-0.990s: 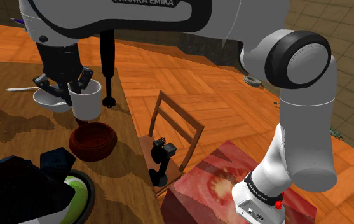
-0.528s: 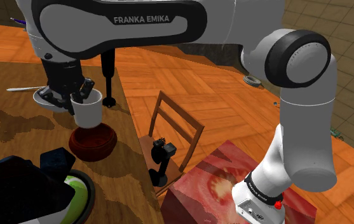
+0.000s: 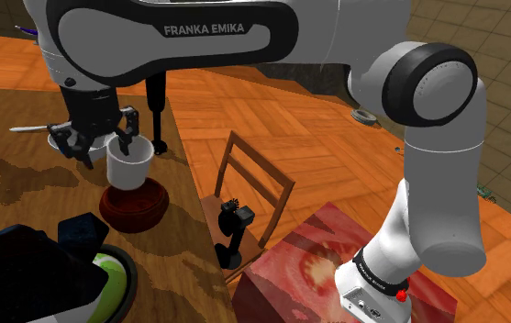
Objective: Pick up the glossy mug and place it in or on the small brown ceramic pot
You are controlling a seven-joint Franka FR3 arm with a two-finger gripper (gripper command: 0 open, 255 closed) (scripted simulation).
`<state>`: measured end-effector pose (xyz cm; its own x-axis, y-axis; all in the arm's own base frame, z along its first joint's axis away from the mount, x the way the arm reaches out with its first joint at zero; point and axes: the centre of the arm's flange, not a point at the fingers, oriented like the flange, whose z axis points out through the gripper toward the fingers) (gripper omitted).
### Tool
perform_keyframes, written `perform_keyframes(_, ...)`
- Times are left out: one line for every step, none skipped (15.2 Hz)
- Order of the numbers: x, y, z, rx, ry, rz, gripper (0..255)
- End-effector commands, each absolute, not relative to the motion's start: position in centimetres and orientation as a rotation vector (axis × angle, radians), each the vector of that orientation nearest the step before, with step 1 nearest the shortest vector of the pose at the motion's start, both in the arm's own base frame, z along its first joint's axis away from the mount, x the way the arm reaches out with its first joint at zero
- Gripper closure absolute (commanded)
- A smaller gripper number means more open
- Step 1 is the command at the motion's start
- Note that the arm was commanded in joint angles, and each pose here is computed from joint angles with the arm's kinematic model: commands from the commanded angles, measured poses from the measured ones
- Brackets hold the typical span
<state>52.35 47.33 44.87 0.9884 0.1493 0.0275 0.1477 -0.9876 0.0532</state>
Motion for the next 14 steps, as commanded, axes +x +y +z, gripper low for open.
perform_keyframes(52.4,47.3,44.9,3.082,0.230,0.049,0)
perform_keyframes(52.4,47.3,44.9,3.082,0.230,0.049,0)
perform_keyframes(52.4,47.3,44.9,3.082,0.230,0.049,0)
perform_keyframes(52.3,47.3,44.9,3.082,0.230,0.049,0)
perform_keyframes(52.3,47.4,46.2,3.082,0.230,0.049,0)
perform_keyframes(52.3,47.5,47.5,3.082,0.230,0.049,0)
perform_keyframes(52.2,47.5,48.8,3.082,0.230,0.049,0)
perform_keyframes(52.2,47.6,49.9,3.082,0.230,0.049,0)
perform_keyframes(52.2,47.6,49.9,3.082,0.230,0.049,0)
perform_keyframes(52.2,47.6,49.9,3.082,0.230,0.049,0)
perform_keyframes(52.2,47.6,49.9,3.082,0.230,0.049,0)
perform_keyframes(52.2,47.6,49.9,3.082,0.230,0.049,0)
perform_keyframes(52.2,47.6,49.9,3.082,0.230,0.049,0)
perform_keyframes(52.2,47.6,49.9,3.082,0.230,0.049,0)
